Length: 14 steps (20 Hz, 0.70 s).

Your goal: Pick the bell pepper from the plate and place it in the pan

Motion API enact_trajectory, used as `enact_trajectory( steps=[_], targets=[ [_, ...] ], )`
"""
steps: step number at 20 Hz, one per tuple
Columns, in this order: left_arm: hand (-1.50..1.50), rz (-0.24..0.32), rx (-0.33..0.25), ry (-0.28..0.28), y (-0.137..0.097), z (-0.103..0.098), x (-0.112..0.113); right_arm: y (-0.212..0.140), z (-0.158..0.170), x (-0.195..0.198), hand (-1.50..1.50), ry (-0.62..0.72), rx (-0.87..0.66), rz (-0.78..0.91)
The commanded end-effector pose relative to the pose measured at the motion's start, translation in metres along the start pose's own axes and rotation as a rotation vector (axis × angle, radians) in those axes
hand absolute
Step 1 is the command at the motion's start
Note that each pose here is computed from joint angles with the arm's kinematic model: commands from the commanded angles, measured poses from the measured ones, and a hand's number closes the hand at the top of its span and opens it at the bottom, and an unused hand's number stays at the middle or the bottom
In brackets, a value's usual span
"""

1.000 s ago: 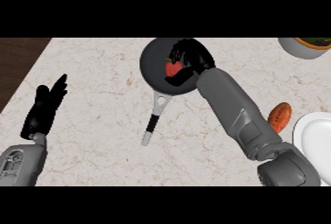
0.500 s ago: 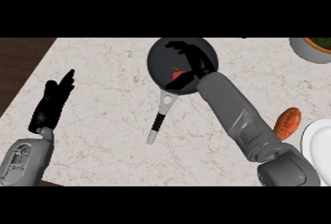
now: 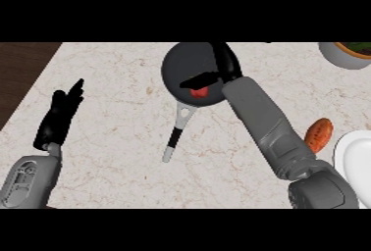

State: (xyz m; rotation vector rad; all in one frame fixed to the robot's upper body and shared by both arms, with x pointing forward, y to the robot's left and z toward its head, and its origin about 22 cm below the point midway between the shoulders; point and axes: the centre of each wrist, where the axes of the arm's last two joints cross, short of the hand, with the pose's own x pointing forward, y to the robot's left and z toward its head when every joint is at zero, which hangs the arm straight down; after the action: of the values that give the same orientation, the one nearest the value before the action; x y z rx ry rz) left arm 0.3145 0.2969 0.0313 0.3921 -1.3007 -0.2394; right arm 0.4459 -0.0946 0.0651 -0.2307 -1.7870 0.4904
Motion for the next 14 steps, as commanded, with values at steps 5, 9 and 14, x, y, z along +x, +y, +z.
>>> enact_trajectory(
  steps=[5,9,14],
  targets=[
    [0.0,0.003,0.045,0.02,0.018,0.002,-0.012,-0.029,-0.006,-0.002,-1.5,0.036,-0.141,-0.081],
    [0.0,0.027,0.055,0.057,0.015,0.007,-0.022,-0.07,-0.004,-0.017,-1.5,0.051,-0.185,-0.108],
    [0.0,0.019,0.09,0.086,0.042,0.018,-0.041,-0.132,0.007,-0.037,-1.5,0.051,-0.182,-0.129]
  ],
)
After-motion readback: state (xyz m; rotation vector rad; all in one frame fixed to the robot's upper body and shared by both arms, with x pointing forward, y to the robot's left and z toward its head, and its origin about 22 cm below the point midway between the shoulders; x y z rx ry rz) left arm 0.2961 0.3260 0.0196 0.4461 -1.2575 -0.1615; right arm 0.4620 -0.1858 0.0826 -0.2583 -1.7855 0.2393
